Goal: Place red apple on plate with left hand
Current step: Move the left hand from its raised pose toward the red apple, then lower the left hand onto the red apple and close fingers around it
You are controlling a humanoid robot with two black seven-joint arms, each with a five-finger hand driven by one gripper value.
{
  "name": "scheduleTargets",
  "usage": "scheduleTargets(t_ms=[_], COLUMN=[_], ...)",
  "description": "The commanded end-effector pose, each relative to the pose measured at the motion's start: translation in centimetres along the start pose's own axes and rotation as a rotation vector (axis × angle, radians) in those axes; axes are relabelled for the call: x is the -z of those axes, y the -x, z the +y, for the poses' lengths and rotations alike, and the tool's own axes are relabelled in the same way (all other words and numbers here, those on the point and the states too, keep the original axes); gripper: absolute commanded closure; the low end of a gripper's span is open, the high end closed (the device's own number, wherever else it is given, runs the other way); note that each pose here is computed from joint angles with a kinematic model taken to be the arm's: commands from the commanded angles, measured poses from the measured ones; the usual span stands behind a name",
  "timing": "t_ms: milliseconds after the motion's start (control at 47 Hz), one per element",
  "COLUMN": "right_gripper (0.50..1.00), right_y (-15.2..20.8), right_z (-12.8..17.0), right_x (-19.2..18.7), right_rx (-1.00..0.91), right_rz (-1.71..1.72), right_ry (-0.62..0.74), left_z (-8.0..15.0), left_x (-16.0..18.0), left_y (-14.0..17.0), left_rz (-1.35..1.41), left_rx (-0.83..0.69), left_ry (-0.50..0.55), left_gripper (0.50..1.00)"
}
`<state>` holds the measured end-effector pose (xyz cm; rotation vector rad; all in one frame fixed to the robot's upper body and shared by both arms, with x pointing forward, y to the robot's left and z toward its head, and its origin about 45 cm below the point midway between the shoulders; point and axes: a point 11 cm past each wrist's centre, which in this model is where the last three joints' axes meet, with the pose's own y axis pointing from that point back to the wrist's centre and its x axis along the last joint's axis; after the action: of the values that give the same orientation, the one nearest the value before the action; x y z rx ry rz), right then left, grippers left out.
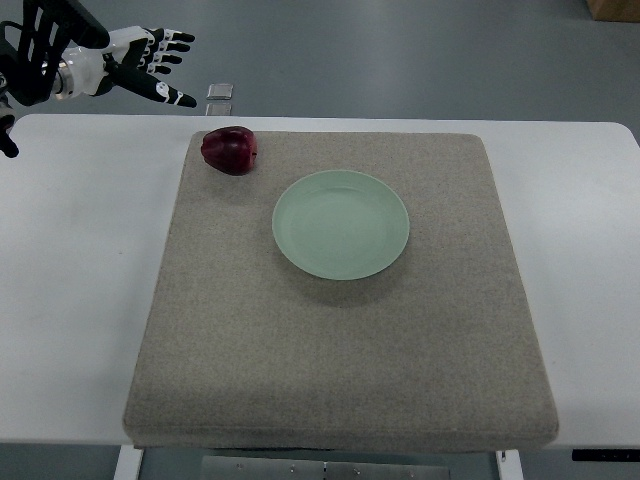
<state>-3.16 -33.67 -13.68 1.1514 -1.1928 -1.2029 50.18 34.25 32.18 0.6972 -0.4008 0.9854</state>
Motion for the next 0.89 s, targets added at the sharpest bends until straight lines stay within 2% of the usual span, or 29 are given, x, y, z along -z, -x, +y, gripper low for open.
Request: scheduleTargets(t_ms=[0, 149, 277, 362, 489, 872], right_gripper=[0.572, 0.57, 0.57, 0.57, 0.57, 0.57], right_y=[0.0, 0.0, 0.0, 0.0, 0.0, 0.0], right_z=[0.0, 0.0, 0.0, 0.0, 0.0, 0.0], right_x=[0.0, 0.0, 0.0, 0.0, 0.0, 0.0], right_rx=[0.0, 0.0, 0.0, 0.0, 0.0, 0.0], right_rz=[0.0, 0.0, 0.0, 0.0, 0.0, 0.0], right_ry=[0.0, 0.0, 0.0, 0.0, 0.0, 0.0], left_z=[-0.3, -0.7, -2.4, -2.6, -3.7, -5.0], left_x=[-0.4, -0.4, -0.7, -0.7, -0.8, -0.4], left_y=[0.7, 1.3, 3.4, 3.8, 6.1, 8.3], left_rz=[-0.144, -0.344, -0.476, -0.49, -0.478, -0.518], left_rx=[0.026, 0.028, 0.032, 0.042, 0.08, 0.119], left_ry=[0.0, -0.032, -0.043, -0.045, -0.032, -0.056], left_gripper=[0.504, 0.504, 0.504, 0.504, 0.504, 0.504])
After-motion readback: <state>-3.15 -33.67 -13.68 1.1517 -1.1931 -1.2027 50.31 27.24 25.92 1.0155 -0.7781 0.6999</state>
